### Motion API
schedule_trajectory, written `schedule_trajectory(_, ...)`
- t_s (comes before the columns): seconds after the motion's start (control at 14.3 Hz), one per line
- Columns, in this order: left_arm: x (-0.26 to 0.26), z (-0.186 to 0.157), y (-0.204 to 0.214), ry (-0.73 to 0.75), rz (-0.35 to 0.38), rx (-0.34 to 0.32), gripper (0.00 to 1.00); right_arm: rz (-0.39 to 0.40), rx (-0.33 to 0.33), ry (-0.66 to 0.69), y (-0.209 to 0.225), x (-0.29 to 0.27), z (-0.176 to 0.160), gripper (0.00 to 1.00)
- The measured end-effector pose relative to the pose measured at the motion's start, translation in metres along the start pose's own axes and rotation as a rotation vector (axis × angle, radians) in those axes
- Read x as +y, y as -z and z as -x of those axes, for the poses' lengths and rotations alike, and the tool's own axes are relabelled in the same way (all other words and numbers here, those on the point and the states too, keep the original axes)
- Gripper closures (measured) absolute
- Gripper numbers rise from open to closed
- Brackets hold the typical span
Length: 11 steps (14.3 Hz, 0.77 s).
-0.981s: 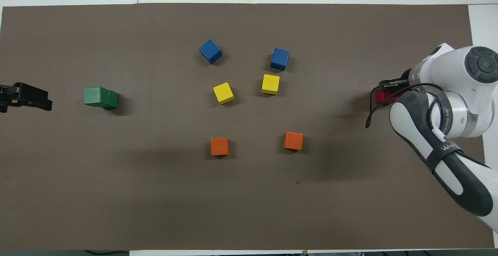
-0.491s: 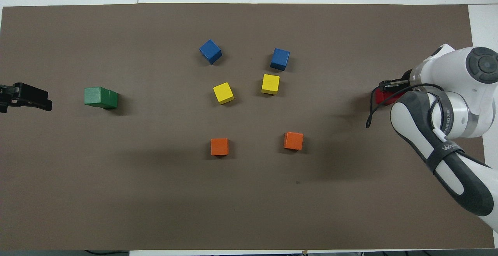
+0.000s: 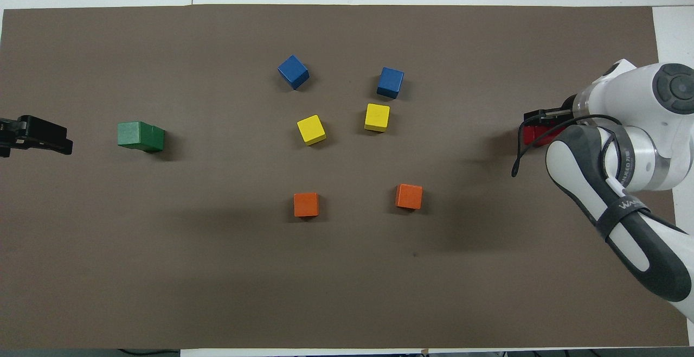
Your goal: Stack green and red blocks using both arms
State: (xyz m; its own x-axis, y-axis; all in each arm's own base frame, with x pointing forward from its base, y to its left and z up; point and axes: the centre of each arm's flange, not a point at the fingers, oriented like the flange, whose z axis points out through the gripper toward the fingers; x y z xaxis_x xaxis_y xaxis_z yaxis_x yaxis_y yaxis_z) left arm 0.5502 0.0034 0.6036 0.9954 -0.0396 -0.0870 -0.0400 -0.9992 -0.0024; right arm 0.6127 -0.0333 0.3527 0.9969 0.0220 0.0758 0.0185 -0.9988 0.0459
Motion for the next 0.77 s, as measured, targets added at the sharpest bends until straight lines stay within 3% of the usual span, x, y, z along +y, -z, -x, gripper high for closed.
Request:
schedule_trajectory(0.21,0.0,0.0,0.0,0.0,0.0,0.0,0.0,0.004,-0.092,0.02,0.079,-0.012,-0.018,0.0)
schedule_trajectory(0.42,0.0,0.0,0.0,0.0,0.0,0.0,0.0,0.007,-0.057,0.031,0.173,-0.022,-0.019,0.0)
schedule_trajectory(0.77,0.0,0.0,0.0,0.0,0.0,0.0,0.0,0.015,-0.06,0.029,0.262,-0.025,0.028,0.0)
